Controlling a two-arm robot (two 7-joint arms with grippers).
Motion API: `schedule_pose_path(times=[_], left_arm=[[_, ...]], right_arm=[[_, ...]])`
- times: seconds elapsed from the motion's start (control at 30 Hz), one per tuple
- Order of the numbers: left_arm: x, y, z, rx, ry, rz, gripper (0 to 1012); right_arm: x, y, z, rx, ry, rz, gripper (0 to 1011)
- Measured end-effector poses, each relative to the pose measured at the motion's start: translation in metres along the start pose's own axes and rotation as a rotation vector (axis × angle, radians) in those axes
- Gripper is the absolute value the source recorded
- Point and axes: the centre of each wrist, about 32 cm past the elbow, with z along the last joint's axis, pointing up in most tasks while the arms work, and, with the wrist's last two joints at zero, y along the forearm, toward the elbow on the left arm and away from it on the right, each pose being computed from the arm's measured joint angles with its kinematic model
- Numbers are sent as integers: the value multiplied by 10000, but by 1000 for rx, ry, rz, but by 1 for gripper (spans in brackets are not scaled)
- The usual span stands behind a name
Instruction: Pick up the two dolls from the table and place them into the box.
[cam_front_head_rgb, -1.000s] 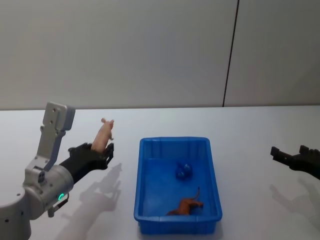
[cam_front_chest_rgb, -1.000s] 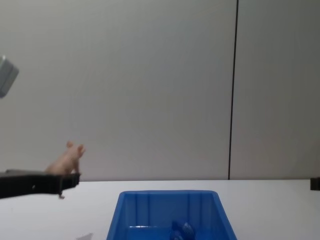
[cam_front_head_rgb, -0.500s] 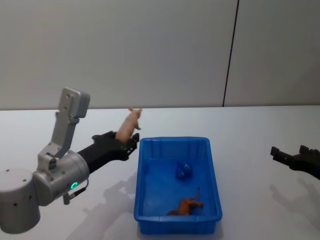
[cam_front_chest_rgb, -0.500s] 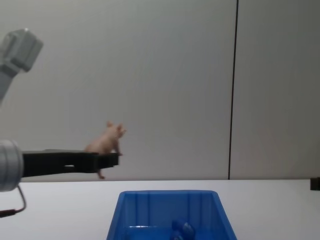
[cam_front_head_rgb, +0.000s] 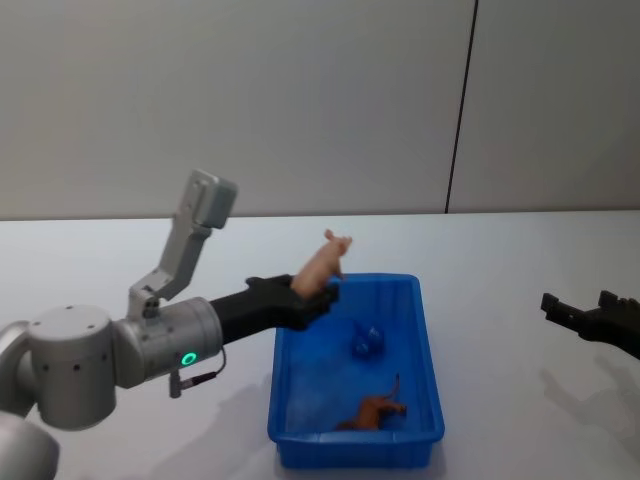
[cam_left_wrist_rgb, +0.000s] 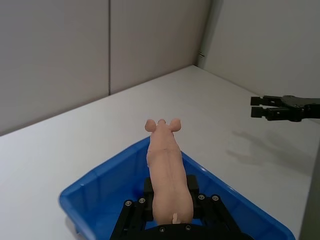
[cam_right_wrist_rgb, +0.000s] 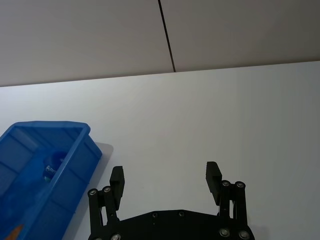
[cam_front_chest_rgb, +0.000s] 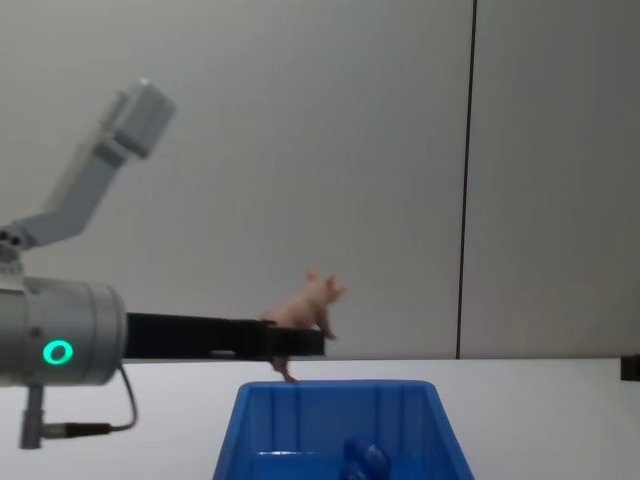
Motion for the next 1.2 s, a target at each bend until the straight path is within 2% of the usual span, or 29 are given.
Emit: schedule_pose_path(times=[0.13,0.17,0.3,0.33,0.57,0.7,0.83,1.2], left_arm=[[36,-123,17,34,15,-54,408],[36,-123,17,34,15,-54,430],[55,-204,30,57,26,-91,545],[59,-225,33,63,29,-100,604],[72,-289,49,79,35,-127,799],[71,-293,55,78,33,-128,895],[57,-279,78,61,13,-119,1001],[-14,-163,122,-20,-62,-44,1001]], right_arm=[[0,0,0,0,0,0,1001],[0,0,0,0,0,0,1001],[0,0,0,0,0,0,1001],[0,0,0,0,0,0,1001],[0,0,0,0,0,0,1001],[0,0,0,0,0,0,1001],[0,0,0,0,0,0,1001],[0,0,0,0,0,0,1001]])
